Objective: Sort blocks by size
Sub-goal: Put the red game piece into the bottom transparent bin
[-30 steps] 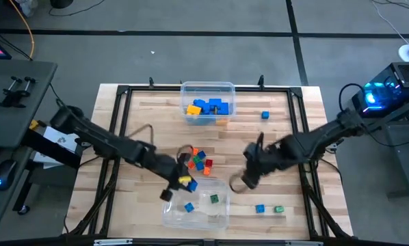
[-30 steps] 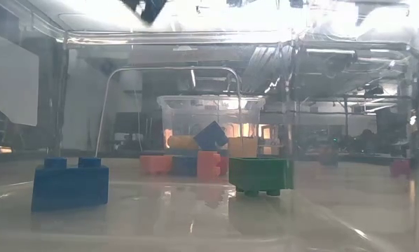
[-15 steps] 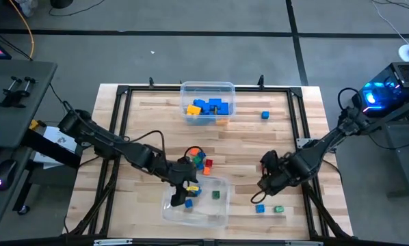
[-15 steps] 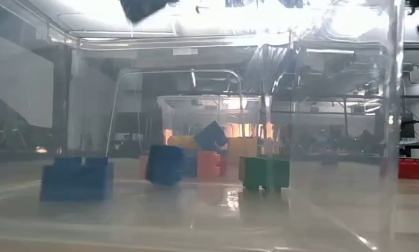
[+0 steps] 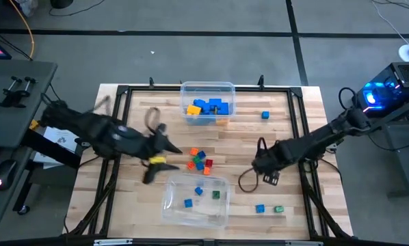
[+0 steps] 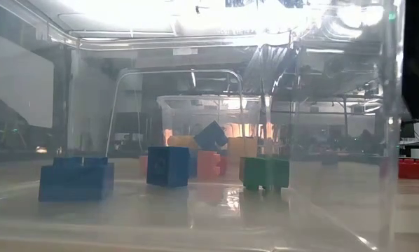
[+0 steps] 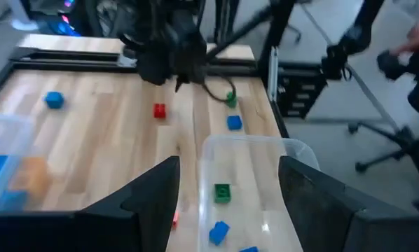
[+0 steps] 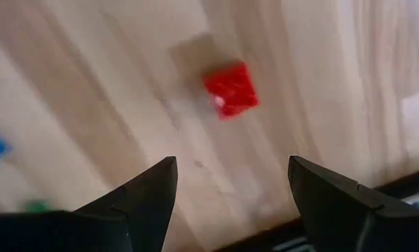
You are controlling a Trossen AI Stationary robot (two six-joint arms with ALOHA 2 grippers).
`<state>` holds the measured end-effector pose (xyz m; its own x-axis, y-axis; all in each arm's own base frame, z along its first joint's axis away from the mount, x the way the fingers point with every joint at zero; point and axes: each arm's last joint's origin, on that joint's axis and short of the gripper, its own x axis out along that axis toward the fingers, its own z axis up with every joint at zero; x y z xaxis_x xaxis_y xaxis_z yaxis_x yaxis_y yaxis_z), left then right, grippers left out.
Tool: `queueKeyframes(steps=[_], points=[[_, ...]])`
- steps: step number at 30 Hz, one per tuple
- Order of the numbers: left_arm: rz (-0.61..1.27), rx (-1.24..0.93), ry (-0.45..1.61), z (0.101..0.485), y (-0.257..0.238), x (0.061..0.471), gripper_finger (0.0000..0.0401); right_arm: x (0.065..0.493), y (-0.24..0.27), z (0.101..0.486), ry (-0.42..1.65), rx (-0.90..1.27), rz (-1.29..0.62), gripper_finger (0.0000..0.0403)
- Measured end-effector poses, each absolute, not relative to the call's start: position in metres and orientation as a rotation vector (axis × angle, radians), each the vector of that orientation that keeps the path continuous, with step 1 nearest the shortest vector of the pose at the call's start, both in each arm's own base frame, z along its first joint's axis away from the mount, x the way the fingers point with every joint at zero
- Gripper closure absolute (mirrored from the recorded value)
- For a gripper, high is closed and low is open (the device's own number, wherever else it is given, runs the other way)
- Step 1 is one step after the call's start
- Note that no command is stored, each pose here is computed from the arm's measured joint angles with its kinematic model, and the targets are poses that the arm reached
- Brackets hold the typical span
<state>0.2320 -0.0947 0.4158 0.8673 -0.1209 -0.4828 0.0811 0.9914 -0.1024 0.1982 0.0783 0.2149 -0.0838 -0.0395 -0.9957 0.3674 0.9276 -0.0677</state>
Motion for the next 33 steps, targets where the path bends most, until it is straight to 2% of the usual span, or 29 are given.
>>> queueKeyframes(steps=[6, 11, 18, 23, 33], points=[[-0.094, -0.235, 0.352, 0.396, -0.081, 0.179, 0.0181, 0.201, 0.059, 0.198, 1.630, 0.112, -0.212, 0.0135], [-0.148, -0.374, 0.241, 0.361, -0.084, 0.161, 0.0181, 0.209, 0.058, 0.192, 1.557, -0.045, 0.004, 0.0135], [-0.167, -0.480, 0.146, 0.330, -0.088, 0.157, 0.0181, 0.205, 0.051, 0.176, 1.573, 0.057, -0.029, 0.0135], [-0.074, -0.487, 0.084, 0.332, -0.084, 0.160, 0.0181, 0.204, 0.052, 0.159, 1.502, 0.072, 0.014, 0.0135], [0.051, -0.524, -0.021, 0.340, -0.075, 0.163, 0.0181, 0.184, 0.046, 0.133, 1.554, 0.014, -0.013, 0.0137]])
